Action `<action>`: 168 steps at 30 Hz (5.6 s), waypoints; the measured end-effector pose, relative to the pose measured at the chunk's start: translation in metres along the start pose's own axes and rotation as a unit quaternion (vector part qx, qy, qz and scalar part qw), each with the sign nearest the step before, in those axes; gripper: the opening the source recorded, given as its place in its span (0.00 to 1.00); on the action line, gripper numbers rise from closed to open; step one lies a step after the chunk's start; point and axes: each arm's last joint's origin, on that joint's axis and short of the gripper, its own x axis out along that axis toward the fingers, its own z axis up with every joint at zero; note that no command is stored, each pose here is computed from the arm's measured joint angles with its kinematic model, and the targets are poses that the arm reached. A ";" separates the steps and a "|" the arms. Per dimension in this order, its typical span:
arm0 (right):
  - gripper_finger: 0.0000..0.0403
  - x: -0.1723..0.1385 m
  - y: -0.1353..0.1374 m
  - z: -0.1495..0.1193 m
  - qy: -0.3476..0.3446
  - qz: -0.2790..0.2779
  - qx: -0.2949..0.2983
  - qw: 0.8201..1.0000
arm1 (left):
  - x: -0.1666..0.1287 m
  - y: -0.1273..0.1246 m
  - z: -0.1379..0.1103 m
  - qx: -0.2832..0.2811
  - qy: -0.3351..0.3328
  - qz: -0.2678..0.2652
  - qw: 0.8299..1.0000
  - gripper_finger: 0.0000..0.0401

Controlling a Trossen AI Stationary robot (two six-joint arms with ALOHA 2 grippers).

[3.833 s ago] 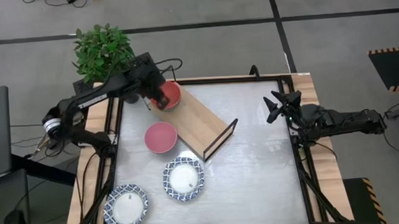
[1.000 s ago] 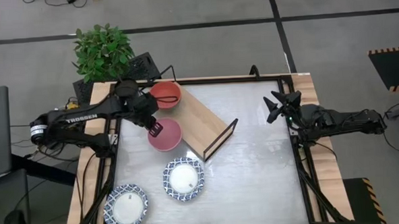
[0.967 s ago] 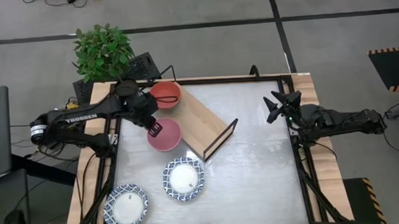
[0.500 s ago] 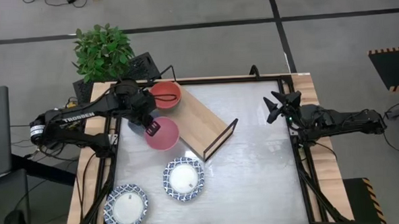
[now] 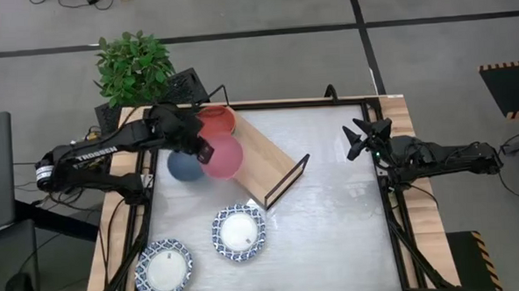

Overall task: Place and stack bowls onto a shelf
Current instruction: Stack the pink bowl on the orange bowl, then stack the blue bowl on the pink bowl

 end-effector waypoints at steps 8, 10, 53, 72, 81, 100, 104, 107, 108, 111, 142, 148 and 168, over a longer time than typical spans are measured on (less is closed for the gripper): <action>0.64 0.000 0.000 0.000 0.000 0.000 0.001 1.000 | -0.005 0.022 0.029 -0.057 -0.137 0.070 0.986 0.00; 0.64 0.000 0.000 0.000 0.000 0.000 0.001 1.000 | -0.005 0.029 0.035 -0.058 -0.156 0.079 0.983 0.00; 0.64 0.000 -0.001 -0.004 0.013 -0.003 -0.004 1.000 | 0.021 0.074 0.044 -0.073 -0.082 0.117 0.987 0.31; 0.64 0.000 -0.001 -0.004 0.013 -0.004 -0.003 1.000 | 0.002 0.068 0.060 -0.003 -0.097 0.110 0.989 0.02; 0.64 0.000 -0.002 -0.006 0.021 -0.006 -0.002 1.000 | 0.006 0.071 0.052 0.012 -0.050 0.133 0.990 0.00; 0.64 0.000 -0.002 -0.007 0.023 -0.009 0.002 1.000 | 0.022 0.075 0.032 0.015 0.000 0.109 0.994 0.00; 0.64 0.000 -0.002 -0.007 0.023 -0.009 0.002 1.000 | -0.003 0.070 0.021 0.028 0.006 0.038 0.999 0.00; 0.64 0.000 -0.002 -0.007 0.023 -0.009 0.003 1.000 | -0.022 0.066 0.010 0.032 0.015 0.018 0.999 0.01; 0.64 0.000 -0.002 -0.007 0.023 -0.009 0.006 1.000 | -0.027 0.064 0.006 0.039 0.018 0.014 0.999 0.01; 0.64 0.000 -0.002 -0.007 0.023 -0.009 0.010 1.000 | -0.038 0.055 -0.006 0.077 0.037 -0.011 0.996 0.06; 0.64 0.000 -0.002 -0.007 0.025 -0.010 0.008 1.000 | 0.006 -0.003 -0.102 0.336 0.153 -0.003 0.929 0.53; 0.64 0.000 -0.002 -0.007 0.025 -0.010 0.008 1.000 | 0.012 -0.006 -0.103 0.338 0.156 -0.009 0.928 0.53; 0.64 0.000 -0.002 -0.007 0.025 -0.010 0.013 1.000 | 0.068 -0.016 -0.123 0.366 0.296 0.046 0.881 0.49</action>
